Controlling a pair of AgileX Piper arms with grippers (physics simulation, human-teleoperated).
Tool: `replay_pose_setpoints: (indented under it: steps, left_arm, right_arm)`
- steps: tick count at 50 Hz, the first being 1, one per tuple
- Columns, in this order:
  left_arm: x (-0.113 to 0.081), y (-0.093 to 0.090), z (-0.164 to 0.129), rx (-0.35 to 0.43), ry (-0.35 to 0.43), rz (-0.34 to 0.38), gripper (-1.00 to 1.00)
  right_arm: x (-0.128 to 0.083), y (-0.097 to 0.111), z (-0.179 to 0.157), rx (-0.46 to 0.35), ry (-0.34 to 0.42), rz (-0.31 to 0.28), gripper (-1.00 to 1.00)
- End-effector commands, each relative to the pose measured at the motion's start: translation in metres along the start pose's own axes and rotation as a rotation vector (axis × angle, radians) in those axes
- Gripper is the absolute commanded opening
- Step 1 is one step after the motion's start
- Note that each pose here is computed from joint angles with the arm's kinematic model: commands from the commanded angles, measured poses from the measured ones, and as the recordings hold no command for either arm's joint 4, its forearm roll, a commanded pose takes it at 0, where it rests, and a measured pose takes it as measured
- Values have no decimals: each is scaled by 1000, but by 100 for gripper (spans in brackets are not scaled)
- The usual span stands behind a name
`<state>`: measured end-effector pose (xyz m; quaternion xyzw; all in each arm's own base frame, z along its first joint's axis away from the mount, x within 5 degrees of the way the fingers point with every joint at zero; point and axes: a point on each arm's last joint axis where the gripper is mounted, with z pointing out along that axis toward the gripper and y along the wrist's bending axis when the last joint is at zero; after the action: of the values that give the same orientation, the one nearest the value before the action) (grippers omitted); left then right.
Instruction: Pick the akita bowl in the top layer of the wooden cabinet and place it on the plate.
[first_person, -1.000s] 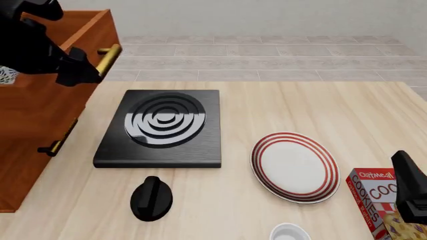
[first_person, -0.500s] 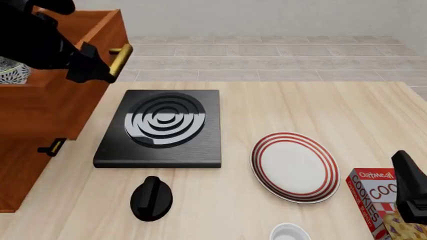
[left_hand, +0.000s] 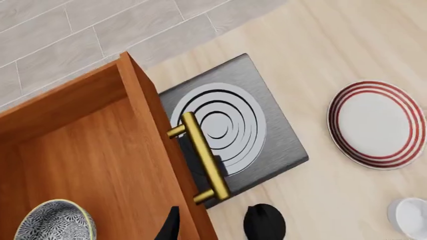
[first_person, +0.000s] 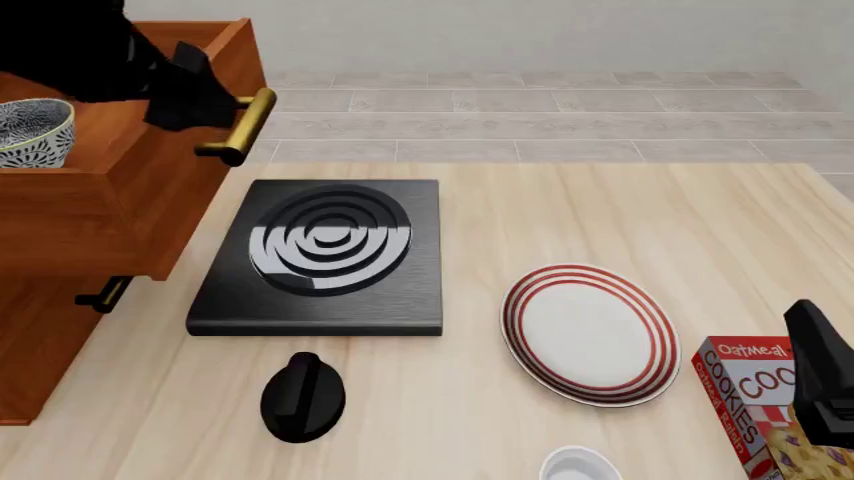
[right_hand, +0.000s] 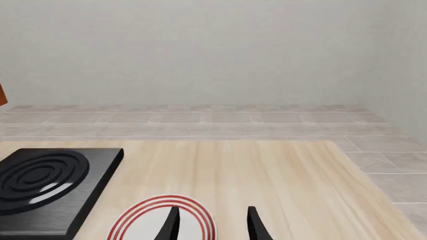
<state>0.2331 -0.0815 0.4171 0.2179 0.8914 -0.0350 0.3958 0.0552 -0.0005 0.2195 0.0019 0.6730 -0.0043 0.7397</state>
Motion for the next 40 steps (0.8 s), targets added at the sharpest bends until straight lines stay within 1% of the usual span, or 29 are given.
replay_pose_setpoints:
  steps: [1, 12, 16, 17, 22, 25, 29, 31, 40]
  left_arm:
    - [-11, -11, -13, 41, -29, -18, 100]
    - [-17, -10, -23, 41, -43, -33, 100]
    - [-23, -7, -29, 33, -54, -45, 100]
    - [-26, -3, -33, 22, -58, -46, 100]
    - [-30, 2, -40, 8, -54, -43, 100]
    - [-35, 12, -47, -21, -47, -33, 100]
    - [-40, 18, -54, -37, -43, -26, 100]
    - [-40, 21, -54, -46, -33, -27, 100]
    - [-35, 25, -53, -56, -14, -20, 100]
  right_arm:
    - [-1, 0, 0, -1, -2, -2, 100]
    - [-2, 0, 1, -3, -4, -4, 100]
    - [-2, 0, 1, -4, -5, -5, 100]
    - [-2, 0, 1, -4, -5, -6, 100]
    - [-2, 0, 1, -5, -5, -6, 100]
    - [-2, 0, 0, -6, -6, -7, 100]
    - [-2, 0, 0, -6, -6, -6, 100]
    - [-1, 0, 0, -5, -3, -6, 100]
    - [-1, 0, 0, -6, -4, -7, 100]
